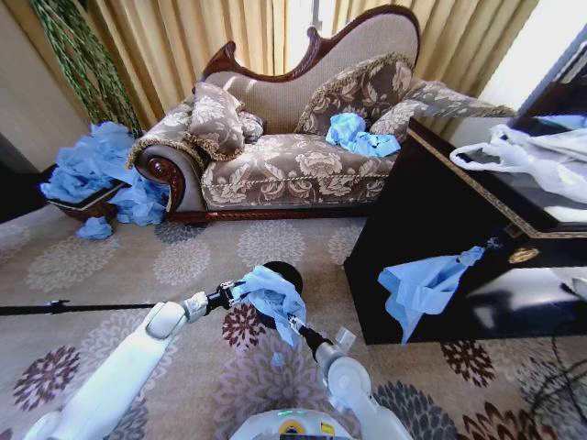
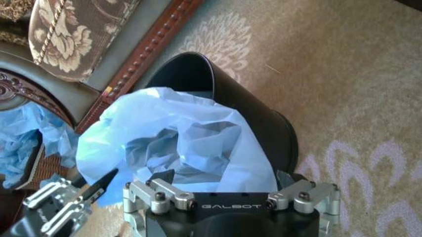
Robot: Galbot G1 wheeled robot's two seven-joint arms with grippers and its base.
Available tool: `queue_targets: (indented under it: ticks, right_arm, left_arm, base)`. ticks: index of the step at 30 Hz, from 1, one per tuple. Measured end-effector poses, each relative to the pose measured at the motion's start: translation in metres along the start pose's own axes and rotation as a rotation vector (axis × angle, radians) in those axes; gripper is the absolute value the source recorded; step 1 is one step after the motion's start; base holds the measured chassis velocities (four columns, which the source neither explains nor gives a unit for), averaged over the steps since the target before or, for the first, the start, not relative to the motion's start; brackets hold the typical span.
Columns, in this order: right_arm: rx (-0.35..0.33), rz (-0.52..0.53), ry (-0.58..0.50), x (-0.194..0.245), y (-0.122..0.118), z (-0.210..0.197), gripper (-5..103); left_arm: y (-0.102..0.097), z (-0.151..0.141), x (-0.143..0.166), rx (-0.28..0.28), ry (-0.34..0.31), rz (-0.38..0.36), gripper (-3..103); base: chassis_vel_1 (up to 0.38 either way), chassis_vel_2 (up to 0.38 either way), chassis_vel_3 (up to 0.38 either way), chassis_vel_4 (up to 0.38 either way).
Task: Place a garbage bag over the trash bin.
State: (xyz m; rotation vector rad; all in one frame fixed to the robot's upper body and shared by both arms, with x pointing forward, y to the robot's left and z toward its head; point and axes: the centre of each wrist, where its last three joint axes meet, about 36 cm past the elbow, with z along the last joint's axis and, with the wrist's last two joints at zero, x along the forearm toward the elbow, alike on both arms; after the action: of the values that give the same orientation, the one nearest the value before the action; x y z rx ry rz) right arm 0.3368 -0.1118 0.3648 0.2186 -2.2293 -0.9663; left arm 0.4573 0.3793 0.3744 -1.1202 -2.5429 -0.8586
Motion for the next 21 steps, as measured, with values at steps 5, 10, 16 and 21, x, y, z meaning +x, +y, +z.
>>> queue_targets:
  ticks: [5,10,16,21]
  right_arm:
    - [0.001,0.001,0.001,0.000,-0.001,0.001,100]
    - [0.001,-0.004,0.004,-0.001,-0.001,0.005,100]
    - [0.021,0.017,0.005,-0.015,-0.012,0.009,100]
    - [0.030,0.031,0.006,-0.021,-0.023,0.012,103]
  left_arm:
    - [-0.002,0.006,-0.005,0.020,0.003,-0.004,18]
    - [-0.003,0.004,-0.008,0.024,-0.006,-0.013,2]
    - [-0.003,-0.002,-0.009,0.021,-0.022,-0.020,0]
    - [-0.004,-0.004,-0.009,0.029,-0.036,-0.026,0]
  base:
    - [0.000,0.000,0.000,0.000]
    - [0.000,0.000,0.000,0.000]
    - [0.000,0.000,0.000,0.000]
    - [0.000,0.000,0.000,0.000]
